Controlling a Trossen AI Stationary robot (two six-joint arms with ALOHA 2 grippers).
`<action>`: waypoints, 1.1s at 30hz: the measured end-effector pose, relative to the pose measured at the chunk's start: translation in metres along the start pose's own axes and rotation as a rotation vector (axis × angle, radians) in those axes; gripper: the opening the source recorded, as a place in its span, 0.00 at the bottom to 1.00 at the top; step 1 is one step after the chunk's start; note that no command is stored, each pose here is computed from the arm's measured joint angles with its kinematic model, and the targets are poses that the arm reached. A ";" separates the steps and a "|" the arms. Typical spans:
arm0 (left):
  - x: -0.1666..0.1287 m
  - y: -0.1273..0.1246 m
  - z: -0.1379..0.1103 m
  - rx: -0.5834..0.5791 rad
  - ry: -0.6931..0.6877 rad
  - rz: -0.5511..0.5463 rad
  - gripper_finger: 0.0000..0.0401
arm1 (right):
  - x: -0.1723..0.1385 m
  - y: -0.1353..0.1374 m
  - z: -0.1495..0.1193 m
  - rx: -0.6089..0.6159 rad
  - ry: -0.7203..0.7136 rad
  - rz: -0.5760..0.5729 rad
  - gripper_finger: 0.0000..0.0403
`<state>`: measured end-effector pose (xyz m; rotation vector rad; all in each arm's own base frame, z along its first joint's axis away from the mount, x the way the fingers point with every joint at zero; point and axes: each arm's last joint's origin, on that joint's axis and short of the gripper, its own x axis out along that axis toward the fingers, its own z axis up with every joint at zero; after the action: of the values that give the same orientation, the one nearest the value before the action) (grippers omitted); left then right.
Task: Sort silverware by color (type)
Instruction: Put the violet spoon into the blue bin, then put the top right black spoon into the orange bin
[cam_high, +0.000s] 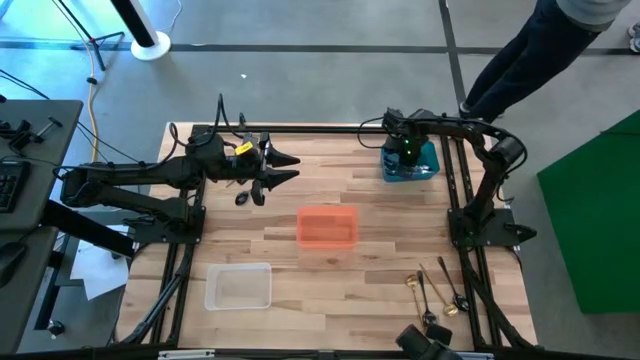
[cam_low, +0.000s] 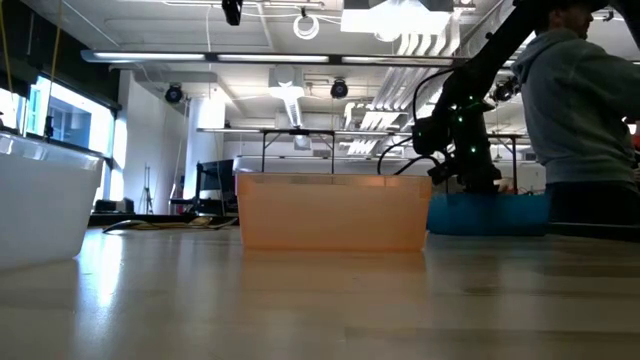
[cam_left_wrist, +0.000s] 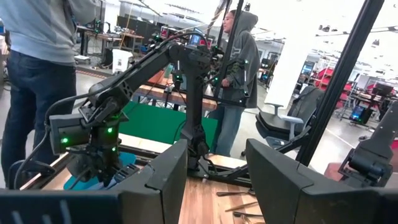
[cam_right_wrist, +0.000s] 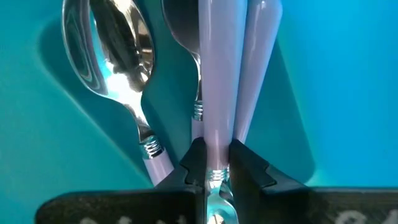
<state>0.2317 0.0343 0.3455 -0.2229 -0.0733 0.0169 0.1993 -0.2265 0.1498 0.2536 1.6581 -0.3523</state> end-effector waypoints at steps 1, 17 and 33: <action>0.000 0.000 0.000 0.000 0.000 0.000 0.39 | 0.000 0.000 0.000 0.000 0.000 0.000 0.07; 0.000 0.000 0.000 -0.001 0.001 0.000 0.39 | -0.001 0.001 -0.001 0.000 -0.014 0.017 0.38; 0.000 0.000 0.000 -0.020 0.003 -0.003 0.39 | -0.098 0.017 -0.047 0.040 -0.379 0.057 0.39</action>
<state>0.2317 0.0341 0.3453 -0.2429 -0.0708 0.0127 0.1739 -0.1889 0.2496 0.2471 1.2698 -0.3663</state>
